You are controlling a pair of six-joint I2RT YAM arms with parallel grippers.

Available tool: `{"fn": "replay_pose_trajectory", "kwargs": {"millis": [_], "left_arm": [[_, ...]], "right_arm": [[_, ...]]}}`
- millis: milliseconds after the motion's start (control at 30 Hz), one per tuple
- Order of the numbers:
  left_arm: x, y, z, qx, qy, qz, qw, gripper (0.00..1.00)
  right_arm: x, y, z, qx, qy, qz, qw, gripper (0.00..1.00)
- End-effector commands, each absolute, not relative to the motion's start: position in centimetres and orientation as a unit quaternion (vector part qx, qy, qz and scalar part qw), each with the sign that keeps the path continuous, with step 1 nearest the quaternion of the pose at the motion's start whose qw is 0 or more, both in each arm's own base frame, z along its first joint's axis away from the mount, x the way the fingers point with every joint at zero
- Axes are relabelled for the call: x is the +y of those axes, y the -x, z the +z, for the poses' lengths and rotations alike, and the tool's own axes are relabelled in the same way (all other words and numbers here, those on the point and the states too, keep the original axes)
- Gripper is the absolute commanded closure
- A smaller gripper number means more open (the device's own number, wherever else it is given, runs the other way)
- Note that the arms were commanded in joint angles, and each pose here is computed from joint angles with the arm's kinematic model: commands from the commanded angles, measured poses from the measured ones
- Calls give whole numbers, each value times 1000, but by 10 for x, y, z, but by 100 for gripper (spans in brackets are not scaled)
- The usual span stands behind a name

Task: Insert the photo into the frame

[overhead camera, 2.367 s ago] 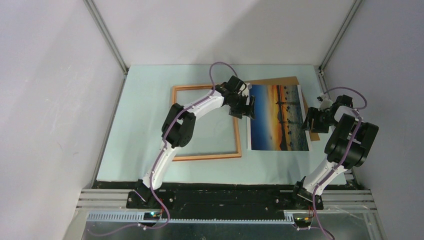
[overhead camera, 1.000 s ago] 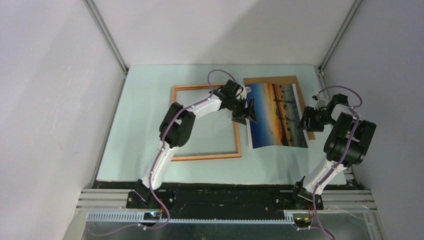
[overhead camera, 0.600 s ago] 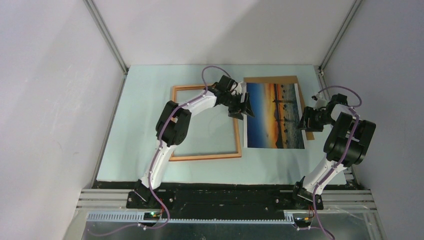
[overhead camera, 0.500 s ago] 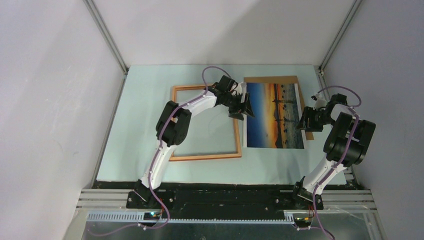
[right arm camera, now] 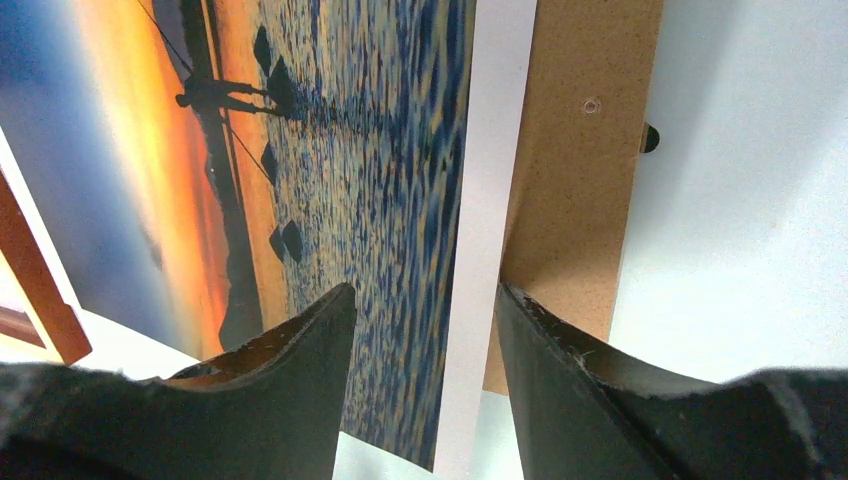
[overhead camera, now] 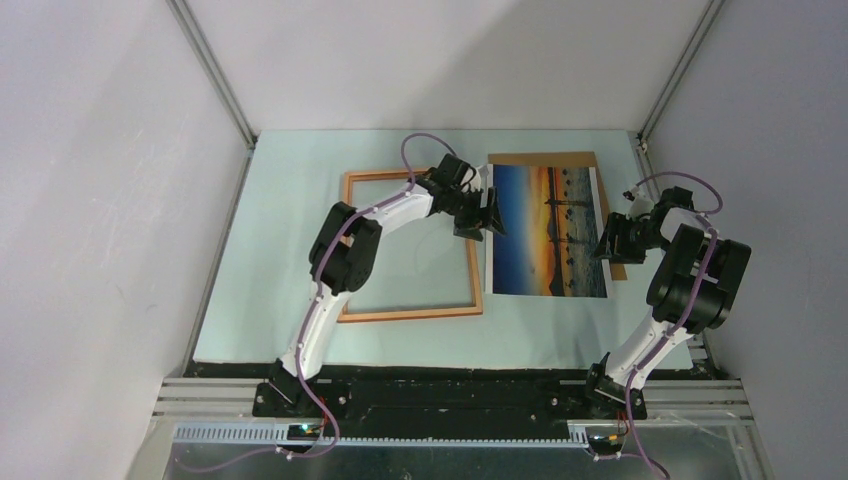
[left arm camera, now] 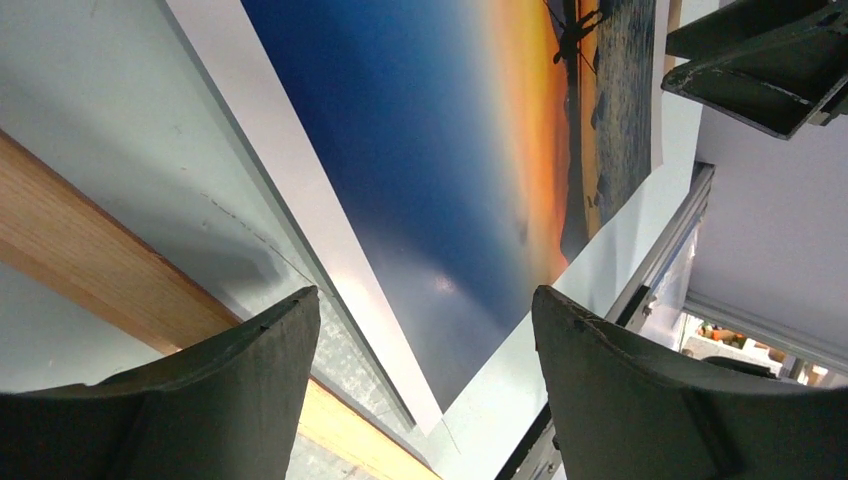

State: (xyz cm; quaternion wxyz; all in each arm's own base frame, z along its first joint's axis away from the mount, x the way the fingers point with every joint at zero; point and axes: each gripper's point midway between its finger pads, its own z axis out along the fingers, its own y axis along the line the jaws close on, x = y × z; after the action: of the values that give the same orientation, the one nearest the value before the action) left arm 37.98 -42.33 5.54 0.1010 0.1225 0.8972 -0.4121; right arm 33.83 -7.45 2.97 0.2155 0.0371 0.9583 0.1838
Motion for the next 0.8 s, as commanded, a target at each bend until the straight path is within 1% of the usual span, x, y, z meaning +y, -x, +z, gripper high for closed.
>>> {"fn": "replay_pose_trajectory", "kwargs": {"millis": [0, 167, 367, 633, 767], "left_arm": [[-422, -381, 58, 905, -118, -389, 124, 16], [-430, -369, 42, 911, -117, -382, 105, 17], [-414, -371, 31, 933, -93, -321, 135, 16], [-404, -372, 21, 946, -79, -281, 142, 15], [-408, -372, 18, 946, -81, -283, 139, 15]], "right_arm": [[-77, -320, 14, 967, -61, 180, 172, 41], [-73, -319, 17, 963, -63, 196, 173, 42], [-72, -319, 18, 962, -63, 201, 175, 42], [-71, -319, 18, 961, -63, 203, 175, 42], [-70, -320, 19, 960, -63, 206, 176, 42]]}}
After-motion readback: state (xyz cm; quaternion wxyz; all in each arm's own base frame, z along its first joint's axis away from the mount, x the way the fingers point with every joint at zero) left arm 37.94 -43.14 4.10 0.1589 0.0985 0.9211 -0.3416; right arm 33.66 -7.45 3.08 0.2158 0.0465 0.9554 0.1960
